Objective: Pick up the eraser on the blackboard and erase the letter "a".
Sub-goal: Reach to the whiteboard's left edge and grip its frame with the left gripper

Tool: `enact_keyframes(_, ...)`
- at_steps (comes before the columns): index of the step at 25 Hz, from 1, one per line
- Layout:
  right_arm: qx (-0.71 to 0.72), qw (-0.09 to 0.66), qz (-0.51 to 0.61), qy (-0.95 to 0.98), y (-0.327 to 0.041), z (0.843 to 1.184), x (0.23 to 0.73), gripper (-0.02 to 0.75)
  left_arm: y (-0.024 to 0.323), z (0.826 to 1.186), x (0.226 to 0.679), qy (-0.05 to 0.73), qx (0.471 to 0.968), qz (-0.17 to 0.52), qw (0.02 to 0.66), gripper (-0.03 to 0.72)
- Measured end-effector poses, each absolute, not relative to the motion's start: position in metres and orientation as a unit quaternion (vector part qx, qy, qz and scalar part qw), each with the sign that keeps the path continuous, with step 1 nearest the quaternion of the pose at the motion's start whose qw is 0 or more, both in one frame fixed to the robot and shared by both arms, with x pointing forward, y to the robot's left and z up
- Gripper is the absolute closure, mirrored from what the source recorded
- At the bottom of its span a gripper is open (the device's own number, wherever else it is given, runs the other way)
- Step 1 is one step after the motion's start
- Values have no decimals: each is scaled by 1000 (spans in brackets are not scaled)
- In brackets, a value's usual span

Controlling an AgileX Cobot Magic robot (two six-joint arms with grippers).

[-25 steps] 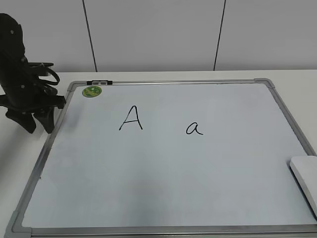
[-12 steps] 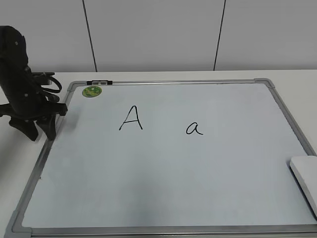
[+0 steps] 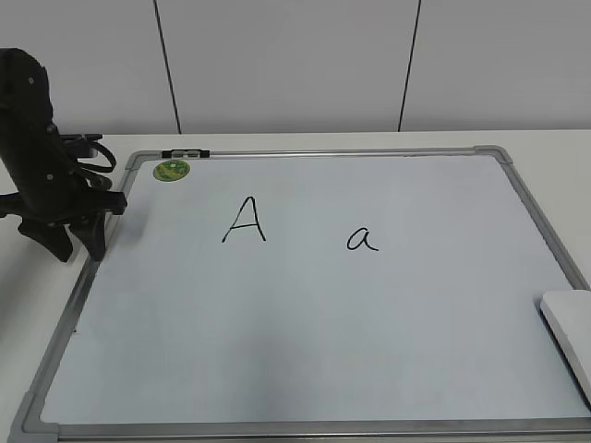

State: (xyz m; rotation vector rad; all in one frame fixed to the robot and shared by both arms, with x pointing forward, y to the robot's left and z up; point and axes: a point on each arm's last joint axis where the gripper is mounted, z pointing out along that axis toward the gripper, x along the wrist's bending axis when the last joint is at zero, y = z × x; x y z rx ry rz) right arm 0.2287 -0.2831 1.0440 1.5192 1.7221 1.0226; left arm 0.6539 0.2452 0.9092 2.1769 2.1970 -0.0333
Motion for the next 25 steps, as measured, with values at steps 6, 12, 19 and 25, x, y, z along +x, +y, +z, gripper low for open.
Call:
enact_keyframes(6,575,309,387,652,-283,1044,229,190,245,909,654,710,704,-10,25,353)
enact_keyframes(12,575,309,387,651,-283,1044,229,190,245,909,654,710,704,-10,25,353)
enact_keyframes(19,575,309,387,651,-283,1044,229,190,245,909,654,710,704,-9,25,353)
enact_keyframes(25,575,309,387,651,-283,1044,229,190,245,909,654,710,704,-9,25,353)
